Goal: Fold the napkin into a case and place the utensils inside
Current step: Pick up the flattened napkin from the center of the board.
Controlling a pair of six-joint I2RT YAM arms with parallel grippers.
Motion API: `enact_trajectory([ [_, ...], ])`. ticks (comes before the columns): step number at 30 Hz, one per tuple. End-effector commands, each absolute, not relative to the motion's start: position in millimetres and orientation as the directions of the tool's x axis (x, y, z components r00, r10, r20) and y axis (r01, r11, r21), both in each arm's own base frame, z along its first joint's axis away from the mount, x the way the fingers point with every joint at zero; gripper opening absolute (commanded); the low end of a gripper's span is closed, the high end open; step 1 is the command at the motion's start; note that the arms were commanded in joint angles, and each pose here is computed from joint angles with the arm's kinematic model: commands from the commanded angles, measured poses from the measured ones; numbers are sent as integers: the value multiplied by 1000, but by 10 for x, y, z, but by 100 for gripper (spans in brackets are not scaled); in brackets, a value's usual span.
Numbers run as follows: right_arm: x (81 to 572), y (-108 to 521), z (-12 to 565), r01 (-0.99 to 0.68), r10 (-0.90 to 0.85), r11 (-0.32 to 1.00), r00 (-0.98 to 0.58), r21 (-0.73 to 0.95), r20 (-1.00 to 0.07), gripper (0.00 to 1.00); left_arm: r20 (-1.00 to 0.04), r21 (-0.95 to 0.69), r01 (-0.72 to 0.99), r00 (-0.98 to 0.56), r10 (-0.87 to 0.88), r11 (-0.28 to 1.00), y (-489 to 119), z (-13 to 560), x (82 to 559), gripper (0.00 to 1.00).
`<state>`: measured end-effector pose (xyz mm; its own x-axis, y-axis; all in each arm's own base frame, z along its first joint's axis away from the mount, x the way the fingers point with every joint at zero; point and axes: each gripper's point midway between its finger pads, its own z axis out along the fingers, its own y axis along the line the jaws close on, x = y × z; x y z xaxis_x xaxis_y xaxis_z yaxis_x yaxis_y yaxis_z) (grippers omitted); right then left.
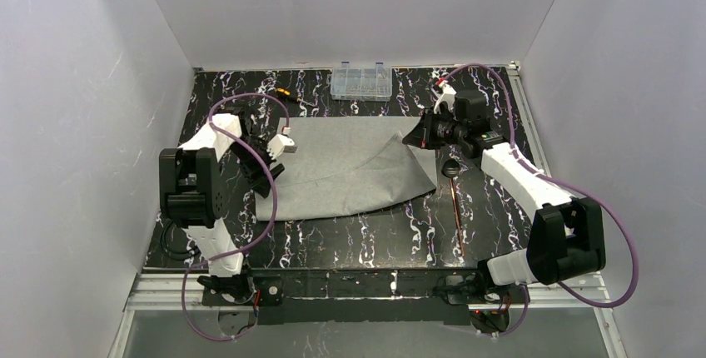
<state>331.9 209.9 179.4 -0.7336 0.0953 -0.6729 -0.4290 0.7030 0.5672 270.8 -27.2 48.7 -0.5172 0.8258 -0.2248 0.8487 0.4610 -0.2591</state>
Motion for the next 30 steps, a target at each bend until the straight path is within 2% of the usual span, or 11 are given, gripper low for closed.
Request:
enact_trajectory([
  [1,3280,2122,1957,-468,109,674,-702,571,-704,1,-215,-280,825,-552,806,490,-270,482,2684,69],
  [11,3266,2131,1974,-466,112,669,-706,578,-699,1,-125,-282,812,-560,819,512,-16,191,2590,60],
  [22,3281,2156,2013,-465,123,658,-709,592,-694,1,-169,-91,857,-515,840,507,55,-26,2658,54],
  [24,3284,2157,2025,-466,127,657,-708,593,-695,1,-167,-79,875,-484,859,478,-19,-66,2603,48],
  [26,3285,2162,2051,-470,129,652,-704,594,-699,1,-161,-80,876,-482,861,475,-48,-101,2562,37],
  [30,3260,2174,2111,-484,129,642,-696,594,-707,1,-166,-58,870,-493,854,490,-44,-84,2604,4],
])
